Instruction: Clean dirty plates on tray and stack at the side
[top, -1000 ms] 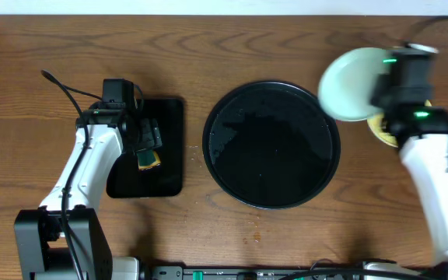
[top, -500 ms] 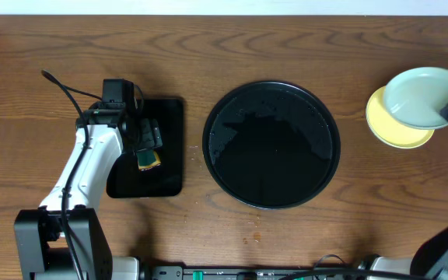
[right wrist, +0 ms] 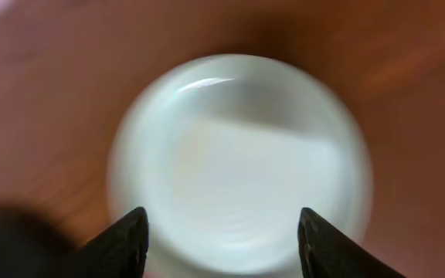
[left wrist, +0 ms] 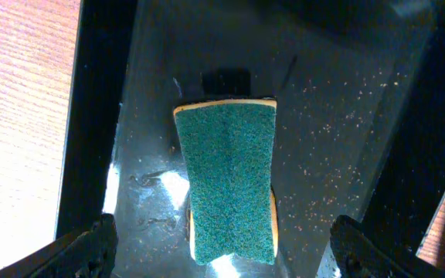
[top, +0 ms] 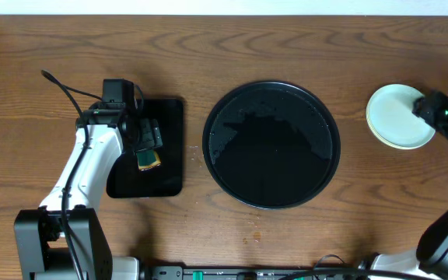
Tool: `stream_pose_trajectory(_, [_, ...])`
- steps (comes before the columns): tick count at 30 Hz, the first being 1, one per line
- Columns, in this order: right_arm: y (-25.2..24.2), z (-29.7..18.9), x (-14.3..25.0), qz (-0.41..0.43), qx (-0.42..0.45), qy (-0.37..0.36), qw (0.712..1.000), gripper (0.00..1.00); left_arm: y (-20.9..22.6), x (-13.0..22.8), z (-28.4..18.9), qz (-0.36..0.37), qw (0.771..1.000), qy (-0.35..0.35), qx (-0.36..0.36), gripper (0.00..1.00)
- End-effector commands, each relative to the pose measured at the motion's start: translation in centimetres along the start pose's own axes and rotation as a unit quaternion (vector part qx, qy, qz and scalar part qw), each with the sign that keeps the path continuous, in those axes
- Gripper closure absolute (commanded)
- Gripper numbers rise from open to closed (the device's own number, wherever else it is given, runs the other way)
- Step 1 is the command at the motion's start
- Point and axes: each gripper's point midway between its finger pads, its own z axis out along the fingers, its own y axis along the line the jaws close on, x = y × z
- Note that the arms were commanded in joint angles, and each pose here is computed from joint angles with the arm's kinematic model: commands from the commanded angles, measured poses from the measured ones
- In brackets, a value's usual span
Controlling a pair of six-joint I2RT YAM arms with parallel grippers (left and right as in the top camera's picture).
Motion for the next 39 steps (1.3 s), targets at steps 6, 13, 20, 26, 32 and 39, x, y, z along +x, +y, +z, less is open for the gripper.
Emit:
stream_pose_trajectory(6, [12.3, -5.5, 5.5, -0.160, -0.206, 0.072, 0.963, 0.25, 0.3, 0.3, 0.3, -0.001, 1.000, 0.006, -0.005, 0.12])
stream_pose_trajectory(13, [17.4, -6.6, 14.5, -0.200, -0.235, 0.218, 0.926, 0.01, 0.3, 0.3, 0.3, -0.001, 1.000, 0.006, -0.005, 0.12])
stream_pose_trajectory(20, [19.9, -7.1, 16.9, -0.238, -0.255, 0.239, 0.906, 0.01, 0.3, 0.3, 0.3, -0.001, 1.000, 0.006, -0.005, 0.12])
stream_pose_trajectory(26, [20.1, -7.2, 17.2, -0.242, -0.257, 0.241, 0.904, 0.01, 0.3, 0.3, 0.3, -0.001, 1.000, 0.006, -0.005, 0.12])
stream_pose_trajectory(32, [17.7, -6.1, 16.0, -0.264, -0.177, 0.219, 0.922, 0.01, 0.3, 0.3, 0.3, -0.001, 1.000, 0.006, -0.005, 0.12])
stream_pose_trajectory(39, [21.0, -12.9, 11.2, -0.323, -0.230, 0.009, 0.918, 0.01, 0.3, 0.3, 0.3, -0.001, 1.000, 0.006, -0.005, 0.11])
